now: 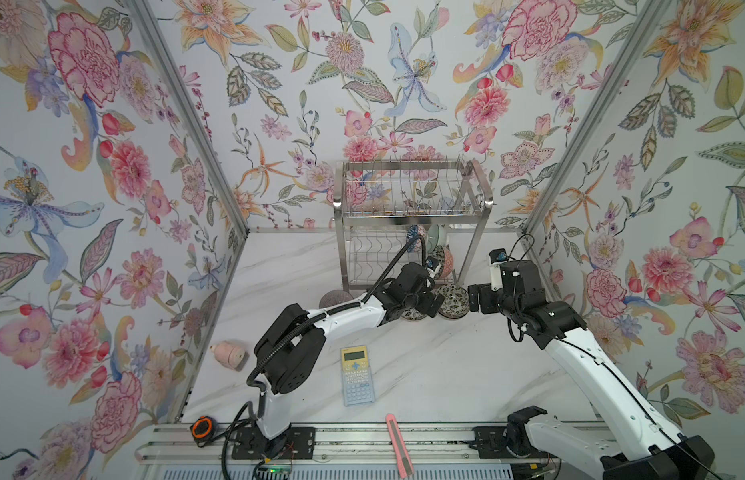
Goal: Load the bowls into the dish rack
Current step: 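Move the left gripper onto the rim of the dark leaf-patterned bowl, then close the left gripper on the dark leaf-patterned bowl rim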
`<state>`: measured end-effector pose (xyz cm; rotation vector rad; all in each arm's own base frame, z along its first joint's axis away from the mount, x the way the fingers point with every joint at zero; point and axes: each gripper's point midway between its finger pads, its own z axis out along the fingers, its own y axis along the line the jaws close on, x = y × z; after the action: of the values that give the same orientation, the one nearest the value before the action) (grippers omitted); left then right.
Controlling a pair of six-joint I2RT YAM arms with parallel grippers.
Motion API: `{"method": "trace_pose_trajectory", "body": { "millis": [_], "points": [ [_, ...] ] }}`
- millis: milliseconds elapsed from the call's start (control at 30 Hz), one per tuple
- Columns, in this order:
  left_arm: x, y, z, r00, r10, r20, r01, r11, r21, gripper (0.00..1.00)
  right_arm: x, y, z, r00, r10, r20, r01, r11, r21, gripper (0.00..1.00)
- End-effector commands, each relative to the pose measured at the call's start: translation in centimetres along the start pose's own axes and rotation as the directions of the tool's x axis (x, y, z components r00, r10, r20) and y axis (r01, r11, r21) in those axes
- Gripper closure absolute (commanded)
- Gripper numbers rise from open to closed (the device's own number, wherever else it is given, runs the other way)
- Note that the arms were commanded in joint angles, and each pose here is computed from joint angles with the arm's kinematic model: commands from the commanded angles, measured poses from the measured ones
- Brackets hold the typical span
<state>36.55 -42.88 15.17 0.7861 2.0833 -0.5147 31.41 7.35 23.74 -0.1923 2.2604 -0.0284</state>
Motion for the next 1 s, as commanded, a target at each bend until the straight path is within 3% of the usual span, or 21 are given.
{"method": "trace_pose_trajectory", "body": {
  "millis": [0,300,467,967],
  "points": [
    [-0.2,-1.1,1.3,1.000,0.005,-0.028,-0.004,1.000,0.030,0.07,-0.4,-0.2,-0.4,1.000,0.021,0.021,-0.021,1.000,0.003,0.01],
    [0.4,-0.7,4.6,0.993,0.018,-0.114,-0.020,1.000,-0.014,0.29,-0.6,-0.4,-0.6,0.999,0.025,0.030,-0.025,1.000,0.006,0.01],
    [1.2,0.4,5.9,0.989,0.041,-0.145,-0.052,0.996,-0.069,0.36,-0.8,-0.5,-0.6,0.999,0.029,0.034,-0.029,1.000,0.004,0.01],
    [2.6,0.4,8.2,0.980,0.041,-0.192,-0.054,0.997,-0.059,0.56,-0.8,-0.5,-0.7,0.999,0.037,0.038,-0.037,0.999,-0.004,0.01]
  ]
}}
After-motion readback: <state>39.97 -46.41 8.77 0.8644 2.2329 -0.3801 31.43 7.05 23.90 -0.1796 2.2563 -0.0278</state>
